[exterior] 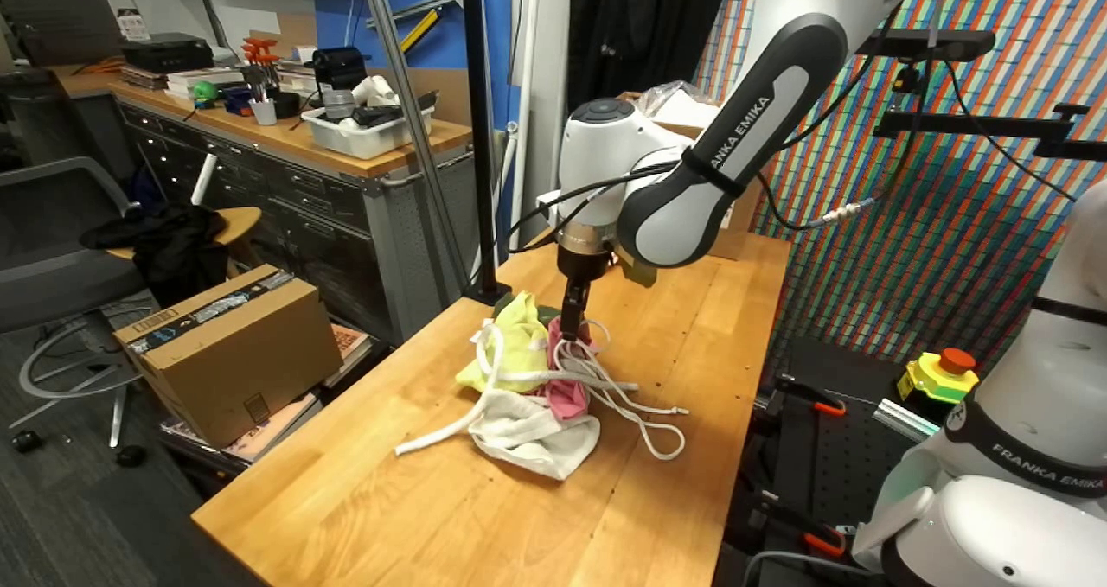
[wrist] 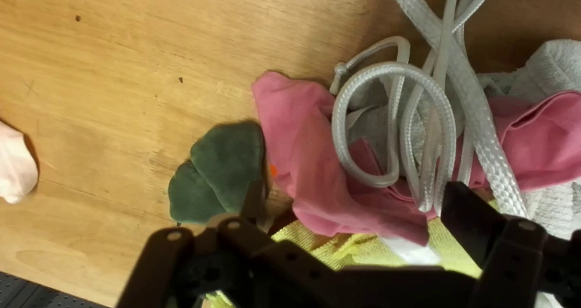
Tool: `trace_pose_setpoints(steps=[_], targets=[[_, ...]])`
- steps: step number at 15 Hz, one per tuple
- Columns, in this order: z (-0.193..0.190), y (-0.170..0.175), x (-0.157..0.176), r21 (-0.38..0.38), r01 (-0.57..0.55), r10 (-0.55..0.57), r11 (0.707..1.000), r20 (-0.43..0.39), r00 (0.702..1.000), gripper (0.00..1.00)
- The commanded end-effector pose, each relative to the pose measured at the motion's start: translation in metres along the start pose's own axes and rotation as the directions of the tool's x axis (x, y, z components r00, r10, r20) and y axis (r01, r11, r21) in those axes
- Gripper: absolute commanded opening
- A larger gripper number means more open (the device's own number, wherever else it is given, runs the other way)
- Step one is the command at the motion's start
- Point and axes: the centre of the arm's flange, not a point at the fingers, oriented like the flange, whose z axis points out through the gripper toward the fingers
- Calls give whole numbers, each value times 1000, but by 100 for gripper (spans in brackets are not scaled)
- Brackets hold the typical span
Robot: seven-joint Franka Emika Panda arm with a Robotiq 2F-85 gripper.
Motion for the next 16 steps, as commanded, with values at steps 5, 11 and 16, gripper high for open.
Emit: trace_pose_setpoints(steps=[5, 11, 16], targets=[[3, 10, 14, 19, 18, -18, 1000, -11, 1000, 44], [1, 18, 12, -9, 10, -10, 1000, -17, 1000, 6], [-14, 31, 7, -60, -5, 2, 998, -59, 998, 5]])
